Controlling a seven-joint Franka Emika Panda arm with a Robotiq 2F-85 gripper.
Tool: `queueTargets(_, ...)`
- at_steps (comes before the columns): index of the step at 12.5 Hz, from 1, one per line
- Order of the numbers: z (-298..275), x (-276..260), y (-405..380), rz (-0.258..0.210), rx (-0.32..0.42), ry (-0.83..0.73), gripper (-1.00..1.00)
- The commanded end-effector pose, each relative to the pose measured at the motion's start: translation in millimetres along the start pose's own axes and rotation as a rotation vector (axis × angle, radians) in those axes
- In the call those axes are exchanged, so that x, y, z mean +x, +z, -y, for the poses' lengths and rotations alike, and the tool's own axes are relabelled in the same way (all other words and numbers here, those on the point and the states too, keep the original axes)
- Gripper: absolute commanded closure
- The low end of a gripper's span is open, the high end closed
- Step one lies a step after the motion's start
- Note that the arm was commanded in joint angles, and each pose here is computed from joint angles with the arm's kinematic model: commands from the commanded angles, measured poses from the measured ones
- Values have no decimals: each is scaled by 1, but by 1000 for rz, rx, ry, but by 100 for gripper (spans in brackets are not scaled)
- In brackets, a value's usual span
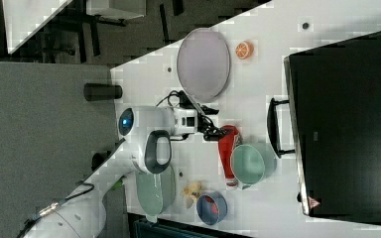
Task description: Pick Ketchup from oven and place it on table.
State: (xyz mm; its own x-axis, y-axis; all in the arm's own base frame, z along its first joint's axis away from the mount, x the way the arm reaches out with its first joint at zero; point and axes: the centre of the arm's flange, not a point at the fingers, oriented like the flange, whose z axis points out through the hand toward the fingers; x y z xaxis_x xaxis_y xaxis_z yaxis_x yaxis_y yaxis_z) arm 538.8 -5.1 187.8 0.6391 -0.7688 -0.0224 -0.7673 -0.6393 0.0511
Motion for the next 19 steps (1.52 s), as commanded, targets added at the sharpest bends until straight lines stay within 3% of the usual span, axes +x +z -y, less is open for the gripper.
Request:
queueTargets(1, 11, 33, -152, -157, 235, 58, -100)
queueTargets(2, 10, 35, -212, -197, 306, 59, -100)
queueTargets(4, 7, 34, -270, -200, 332, 54, -100)
queueTargets(7, -1, 32, -350, -113, 245, 42, -100)
queueTargets(10, -12, 31, -387, -122, 126, 47, -100)
queueTargets(13, -29, 11, -403, 6, -11, 137, -100)
queueTargets(14, -31, 9, -408, 18, -27, 137, -100)
queueTargets(16, -28, 11, -417, -13, 12, 137, -100)
queueTargets(19, -25, 13, -412, -13, 10, 136, -100)
